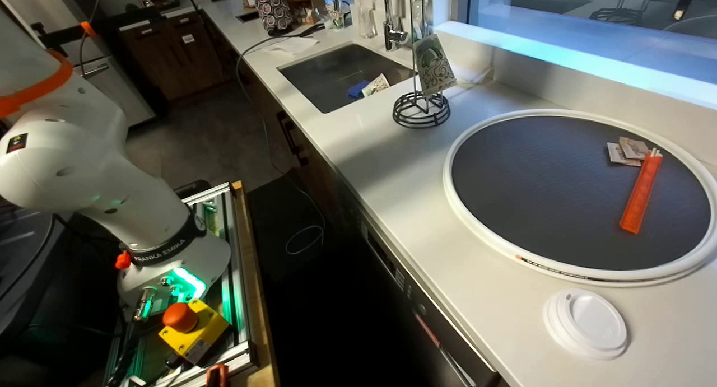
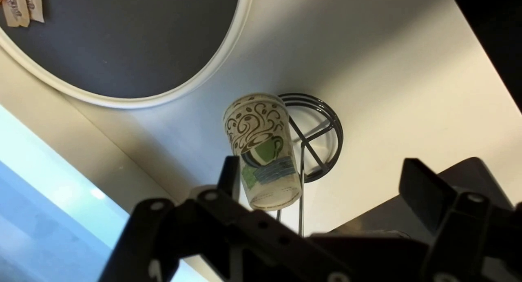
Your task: Put the coffee cups on the silver holder.
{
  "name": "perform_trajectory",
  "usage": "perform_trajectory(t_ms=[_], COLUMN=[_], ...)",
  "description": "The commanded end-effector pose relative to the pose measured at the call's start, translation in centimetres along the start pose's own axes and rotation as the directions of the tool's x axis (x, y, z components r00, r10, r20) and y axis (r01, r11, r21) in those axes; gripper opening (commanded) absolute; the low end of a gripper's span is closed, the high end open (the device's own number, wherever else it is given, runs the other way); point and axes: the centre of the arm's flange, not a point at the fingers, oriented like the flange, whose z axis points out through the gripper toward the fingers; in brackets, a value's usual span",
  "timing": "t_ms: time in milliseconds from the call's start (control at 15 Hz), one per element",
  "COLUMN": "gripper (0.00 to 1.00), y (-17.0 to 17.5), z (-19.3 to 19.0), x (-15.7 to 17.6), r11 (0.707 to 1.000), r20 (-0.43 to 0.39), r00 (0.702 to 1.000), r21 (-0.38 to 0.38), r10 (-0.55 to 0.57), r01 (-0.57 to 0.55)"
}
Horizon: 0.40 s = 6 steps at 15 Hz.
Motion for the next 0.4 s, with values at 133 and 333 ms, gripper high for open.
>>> perform_trajectory(t_ms=[133, 333], gripper=[1.0, 1.0], y=[-1.4, -0.5], z=[-1.0, -1.0], x=[-1.7, -0.9], r11=[1.0, 1.0], r20=[0.033, 0.008], r00=[0.999, 1.0], r21=[0.013, 0.006], r10=[0.028, 0.019], r01=[-0.028, -0.019])
